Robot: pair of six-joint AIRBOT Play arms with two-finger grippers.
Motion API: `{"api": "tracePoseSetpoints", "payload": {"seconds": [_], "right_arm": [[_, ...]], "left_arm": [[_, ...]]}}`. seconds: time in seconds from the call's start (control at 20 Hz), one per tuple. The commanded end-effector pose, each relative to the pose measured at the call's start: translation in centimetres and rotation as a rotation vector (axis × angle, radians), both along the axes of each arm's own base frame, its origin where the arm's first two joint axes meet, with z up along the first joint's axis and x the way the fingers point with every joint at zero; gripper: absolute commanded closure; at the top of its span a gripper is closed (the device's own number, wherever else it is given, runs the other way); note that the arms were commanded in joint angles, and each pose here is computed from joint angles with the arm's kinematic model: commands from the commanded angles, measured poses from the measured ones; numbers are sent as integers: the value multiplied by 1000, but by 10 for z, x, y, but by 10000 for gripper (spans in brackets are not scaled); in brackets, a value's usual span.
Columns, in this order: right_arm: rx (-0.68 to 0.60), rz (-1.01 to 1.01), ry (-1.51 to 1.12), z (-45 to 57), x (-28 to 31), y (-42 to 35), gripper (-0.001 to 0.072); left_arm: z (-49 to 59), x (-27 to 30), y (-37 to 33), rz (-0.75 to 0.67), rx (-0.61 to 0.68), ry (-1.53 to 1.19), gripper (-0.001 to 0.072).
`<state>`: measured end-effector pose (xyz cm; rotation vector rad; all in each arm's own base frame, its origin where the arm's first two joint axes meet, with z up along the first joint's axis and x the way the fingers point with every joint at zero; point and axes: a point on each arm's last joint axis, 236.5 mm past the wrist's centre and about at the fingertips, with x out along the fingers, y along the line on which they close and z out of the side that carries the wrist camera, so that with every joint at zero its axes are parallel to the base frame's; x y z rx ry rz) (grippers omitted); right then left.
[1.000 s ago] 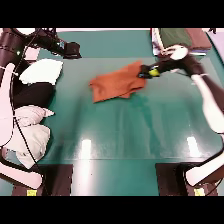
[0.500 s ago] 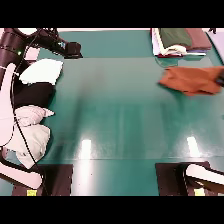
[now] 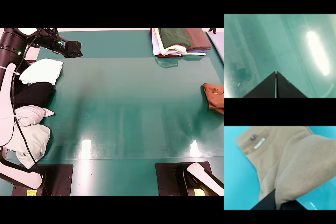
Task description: Fold the shirts.
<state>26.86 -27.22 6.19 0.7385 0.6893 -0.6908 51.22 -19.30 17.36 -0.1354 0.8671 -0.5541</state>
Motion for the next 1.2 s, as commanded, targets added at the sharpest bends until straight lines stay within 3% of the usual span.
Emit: {"api": "tracePoseSetpoints", "payload": {"seconds": [0.0,0.15,0.2,0.3,0.35,0.5,0.65,0.9,1.1,1.15], "right_arm": [[-26,11,105,-12,-24,1,695],[-121,-27,229,5,-62,-29,693],[-158,-58,249,15,-73,-42,660],[-216,-123,228,37,-86,-64,266],[-237,-148,214,47,-91,-72,148],[-238,-154,140,71,-80,-71,148],[-124,-30,-33,81,-17,-26,153],[-29,468,-70,78,89,139,157],[-32,878,-90,80,116,293,161],[-41,962,-102,82,116,326,270]], "left_arm": [[-3,-5,0,-11,7,20,686],[-5,-8,0,-21,14,28,685],[-5,-8,0,-21,14,28,685],[-5,-8,0,-21,14,28,685],[-4,-7,0,-21,14,28,685],[-4,-7,0,-20,13,27,685],[-4,-7,-1,-20,10,25,684],[-2,-5,-1,-11,3,21,684],[-2,-5,-1,-11,3,21,685],[-2,-5,-1,-11,3,21,684]]}}
